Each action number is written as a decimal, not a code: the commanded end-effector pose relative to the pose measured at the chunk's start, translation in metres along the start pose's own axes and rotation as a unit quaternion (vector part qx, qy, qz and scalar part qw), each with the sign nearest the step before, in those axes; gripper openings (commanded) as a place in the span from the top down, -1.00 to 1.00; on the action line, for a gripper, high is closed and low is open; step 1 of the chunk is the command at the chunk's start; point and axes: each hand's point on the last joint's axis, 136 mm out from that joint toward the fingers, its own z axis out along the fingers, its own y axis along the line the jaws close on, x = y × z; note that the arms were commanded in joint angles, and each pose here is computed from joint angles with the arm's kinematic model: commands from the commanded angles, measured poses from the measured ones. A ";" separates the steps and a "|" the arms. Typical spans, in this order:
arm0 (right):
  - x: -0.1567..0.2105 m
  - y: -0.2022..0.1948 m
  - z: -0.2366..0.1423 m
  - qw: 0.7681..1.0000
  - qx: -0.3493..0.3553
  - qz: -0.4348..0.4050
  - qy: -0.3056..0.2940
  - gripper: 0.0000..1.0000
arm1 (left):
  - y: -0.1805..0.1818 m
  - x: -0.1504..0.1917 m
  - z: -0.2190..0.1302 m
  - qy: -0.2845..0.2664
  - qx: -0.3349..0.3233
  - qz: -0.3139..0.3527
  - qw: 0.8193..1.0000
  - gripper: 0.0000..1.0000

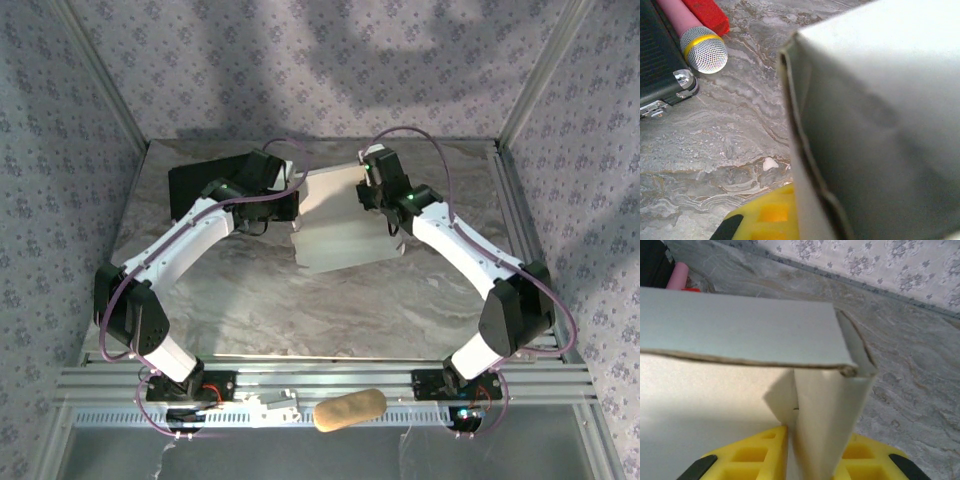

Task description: Fold the paper box

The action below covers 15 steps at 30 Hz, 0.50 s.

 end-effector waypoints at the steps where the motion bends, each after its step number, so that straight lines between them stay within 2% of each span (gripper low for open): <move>1: 0.005 0.008 0.003 0.999 -0.030 0.005 0.018 0.54 | -0.017 -0.020 -0.013 -0.030 0.025 0.007 0.999 1.00; 8: 0.006 0.003 0.006 0.999 -0.022 0.012 0.020 0.65 | -0.016 -0.019 -0.012 -0.028 0.025 0.007 0.999 1.00; 9: 0.004 0.000 0.005 1.000 -0.015 0.012 0.018 0.74 | -0.016 -0.020 -0.012 -0.029 0.024 0.007 0.999 1.00; 11: 0.004 -0.009 0.006 0.999 0.026 0.008 0.021 0.97 | -0.016 -0.021 -0.013 -0.030 0.024 0.007 0.999 1.00; 15: 0.010 -0.026 0.007 0.993 0.112 -0.003 0.044 1.00 | -0.014 -0.021 -0.011 -0.028 0.019 0.005 0.999 1.00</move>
